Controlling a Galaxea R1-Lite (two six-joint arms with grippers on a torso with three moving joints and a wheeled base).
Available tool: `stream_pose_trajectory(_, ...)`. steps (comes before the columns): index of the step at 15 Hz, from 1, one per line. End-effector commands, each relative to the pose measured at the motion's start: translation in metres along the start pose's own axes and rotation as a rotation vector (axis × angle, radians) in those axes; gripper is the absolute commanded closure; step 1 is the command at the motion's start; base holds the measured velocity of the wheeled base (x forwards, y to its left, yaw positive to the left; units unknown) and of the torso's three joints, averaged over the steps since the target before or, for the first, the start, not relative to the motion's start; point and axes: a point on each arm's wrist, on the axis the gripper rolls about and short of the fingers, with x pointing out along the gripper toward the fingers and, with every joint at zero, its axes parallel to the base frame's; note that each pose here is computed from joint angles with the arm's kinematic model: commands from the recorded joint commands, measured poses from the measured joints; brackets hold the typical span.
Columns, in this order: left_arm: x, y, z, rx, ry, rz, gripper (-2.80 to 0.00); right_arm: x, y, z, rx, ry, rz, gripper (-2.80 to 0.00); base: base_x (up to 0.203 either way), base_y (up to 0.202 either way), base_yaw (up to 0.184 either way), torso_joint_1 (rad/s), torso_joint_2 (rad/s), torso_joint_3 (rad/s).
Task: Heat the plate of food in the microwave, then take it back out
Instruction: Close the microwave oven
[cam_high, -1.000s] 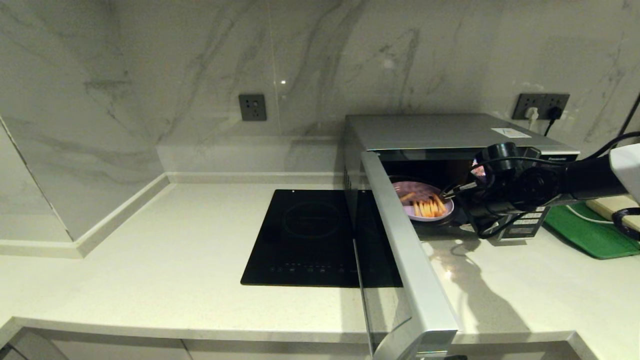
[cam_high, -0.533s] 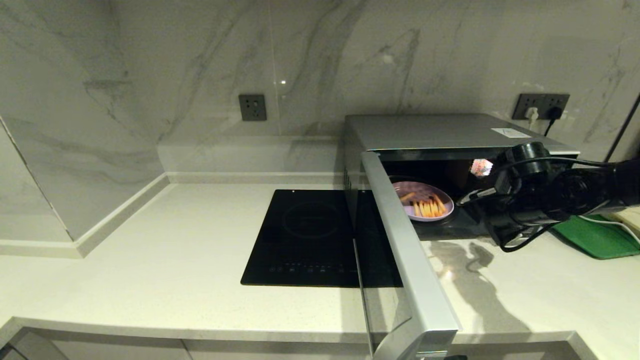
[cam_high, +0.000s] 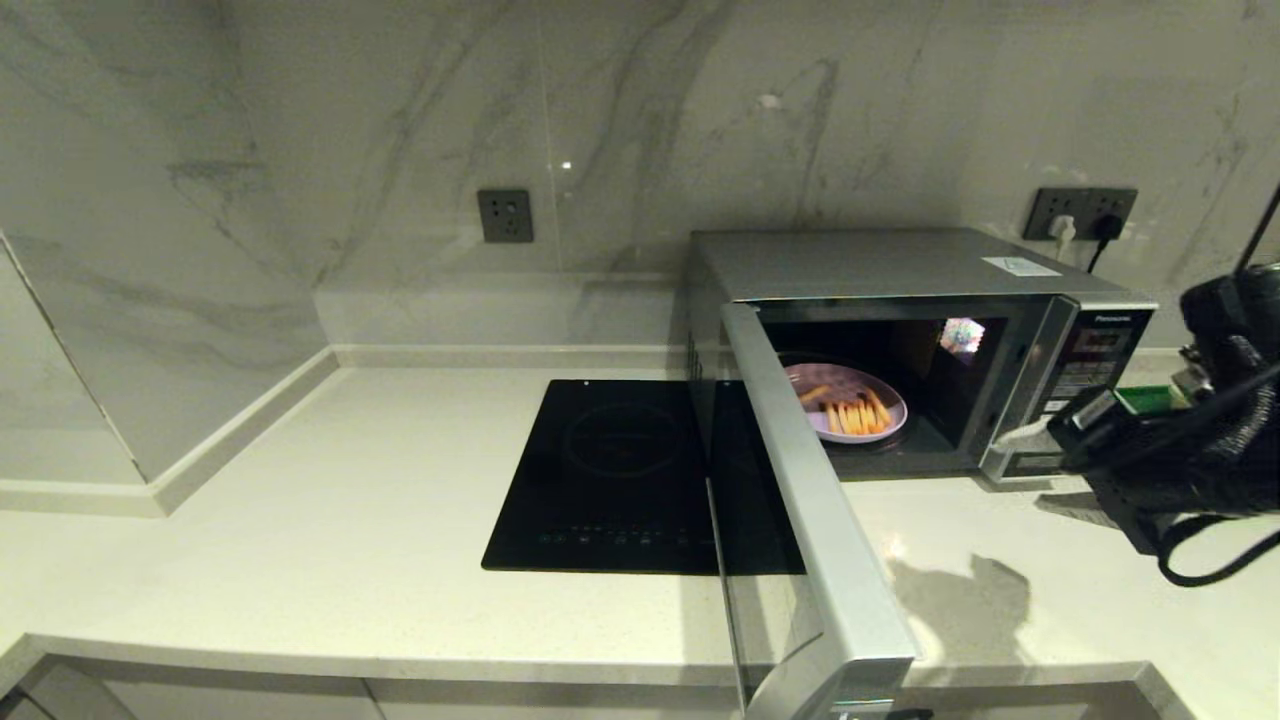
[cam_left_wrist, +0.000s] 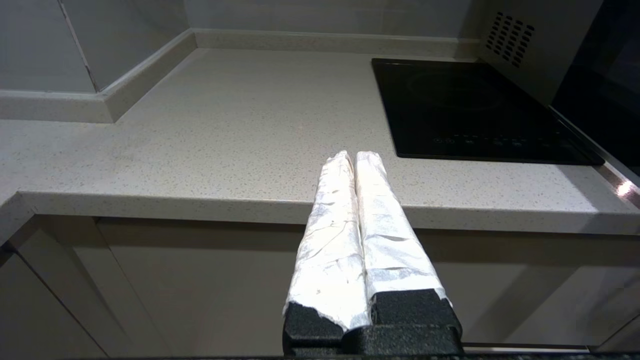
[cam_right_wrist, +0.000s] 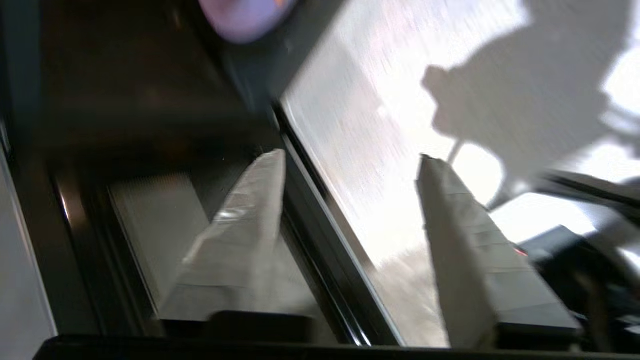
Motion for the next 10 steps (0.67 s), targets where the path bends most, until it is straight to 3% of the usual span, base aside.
stream_pose_trajectory(1,0.0,0.0,0.0,-0.001,0.0,0.001,0.0,-0.061,-0.016,-0.016,-0.074,-0.006,0.077,0.0,0.0,0.0,0.0,0.0,0.0,0.0)
stream_pose_trajectory(3,0.0,0.0,0.0,-0.001,-0.002,0.0,0.0,-0.093,-0.024,-0.024,-0.173,0.055,0.075,0.0,0.0,0.0,0.0,0.0,0.0,0.0)
stream_pose_trajectory(5,0.0,0.0,0.0,-0.001,0.0,0.001,0.0,-0.116,-0.016,-0.026,-0.312,0.112,0.067,0.0,0.0,0.0,0.0,0.0,0.0,0.0)
stream_pose_trajectory(10,0.0,0.0,0.0,-0.001,-0.002,0.001,0.0,-0.137,0.045,-0.034,-0.572,0.244,0.153,0.0,0.0,0.0,0.0,0.0,0.0,0.0)
